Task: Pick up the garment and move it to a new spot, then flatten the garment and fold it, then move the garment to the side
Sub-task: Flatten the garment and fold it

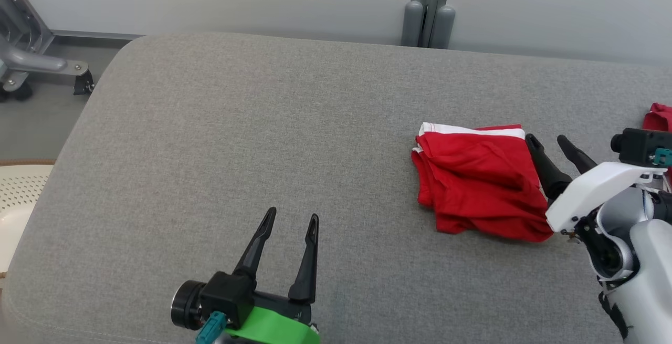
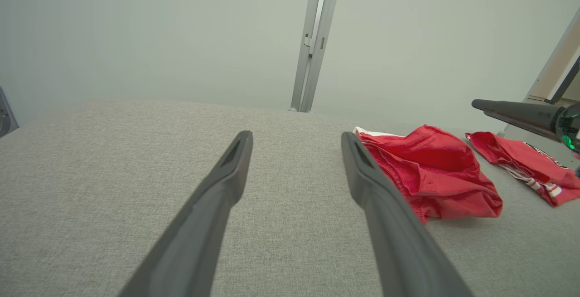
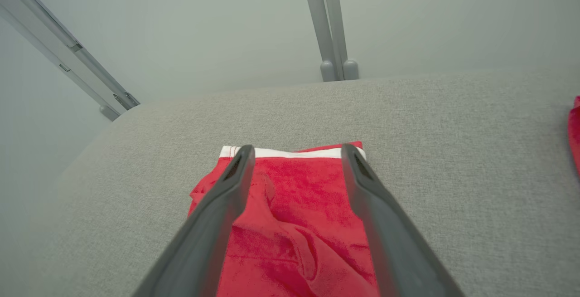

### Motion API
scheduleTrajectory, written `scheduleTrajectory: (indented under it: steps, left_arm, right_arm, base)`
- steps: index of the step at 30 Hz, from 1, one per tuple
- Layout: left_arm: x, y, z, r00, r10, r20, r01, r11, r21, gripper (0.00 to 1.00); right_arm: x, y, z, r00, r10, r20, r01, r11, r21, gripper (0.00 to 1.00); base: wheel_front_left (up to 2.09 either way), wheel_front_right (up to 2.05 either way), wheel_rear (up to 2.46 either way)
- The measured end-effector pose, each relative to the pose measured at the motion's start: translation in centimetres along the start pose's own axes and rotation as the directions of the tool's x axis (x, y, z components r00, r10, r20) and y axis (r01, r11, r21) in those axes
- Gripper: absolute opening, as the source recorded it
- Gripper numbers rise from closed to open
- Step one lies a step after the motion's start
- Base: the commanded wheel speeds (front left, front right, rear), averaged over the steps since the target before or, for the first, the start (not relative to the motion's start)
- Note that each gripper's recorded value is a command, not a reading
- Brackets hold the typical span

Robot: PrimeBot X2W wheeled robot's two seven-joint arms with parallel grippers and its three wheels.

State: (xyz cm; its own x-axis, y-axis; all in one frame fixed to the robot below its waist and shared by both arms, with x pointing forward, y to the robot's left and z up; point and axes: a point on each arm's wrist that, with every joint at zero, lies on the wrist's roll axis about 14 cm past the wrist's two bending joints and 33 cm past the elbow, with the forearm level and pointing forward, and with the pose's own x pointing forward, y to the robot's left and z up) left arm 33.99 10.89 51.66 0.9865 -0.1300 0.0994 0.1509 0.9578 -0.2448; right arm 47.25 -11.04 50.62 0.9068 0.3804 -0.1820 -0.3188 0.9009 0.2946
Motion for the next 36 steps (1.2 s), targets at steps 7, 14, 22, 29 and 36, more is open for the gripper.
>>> scheduleTrajectory:
  steps: [7, 14, 22, 29, 36]
  left_arm:
    - [0.2, 0.2, -0.5, 1.0, 0.002, -0.017, -0.002, 1.0, 0.001, 1.0]
    - [0.3, 1.1, -1.4, 0.998, 0.032, -0.049, -0.032, 0.999, -0.007, 1.0]
    - [0.5, 1.1, -1.1, 0.999, 0.033, -0.037, -0.033, 0.999, -0.007, 1.0]
    - [0.6, -0.1, -0.5, 1.0, -0.007, -0.017, 0.006, 1.0, -0.009, 1.0]
    - [-0.2, 0.6, -0.1, 1.0, 0.026, -0.003, -0.026, 1.0, -0.012, 1.0]
  right_arm:
    - [0.1, -3.8, -1.9, 0.981, 0.001, -0.192, 0.044, 0.973, 0.225, 0.0]
    - [1.3, -0.5, -6.9, 0.893, 0.205, -0.401, 0.023, 0.869, 0.494, 0.0]
    - [-2.5, 5.0, -10.0, 0.762, 0.429, -0.485, -0.063, 0.795, 0.604, 0.0]
    - [-5.6, 6.6, -8.0, 0.816, 0.433, -0.384, -0.17, 0.814, 0.556, 0.0]
    - [-7.4, 5.3, -5.8, 0.94, 0.282, -0.194, -0.195, 0.908, 0.371, 1.0]
  base:
    - [0.0, 0.0, 0.0]
    - [0.0, 0.0, 0.0]
    - [0.0, 0.0, 0.0]
    - [0.0, 0.0, 0.0]
    - [0.0, 0.0, 0.0]
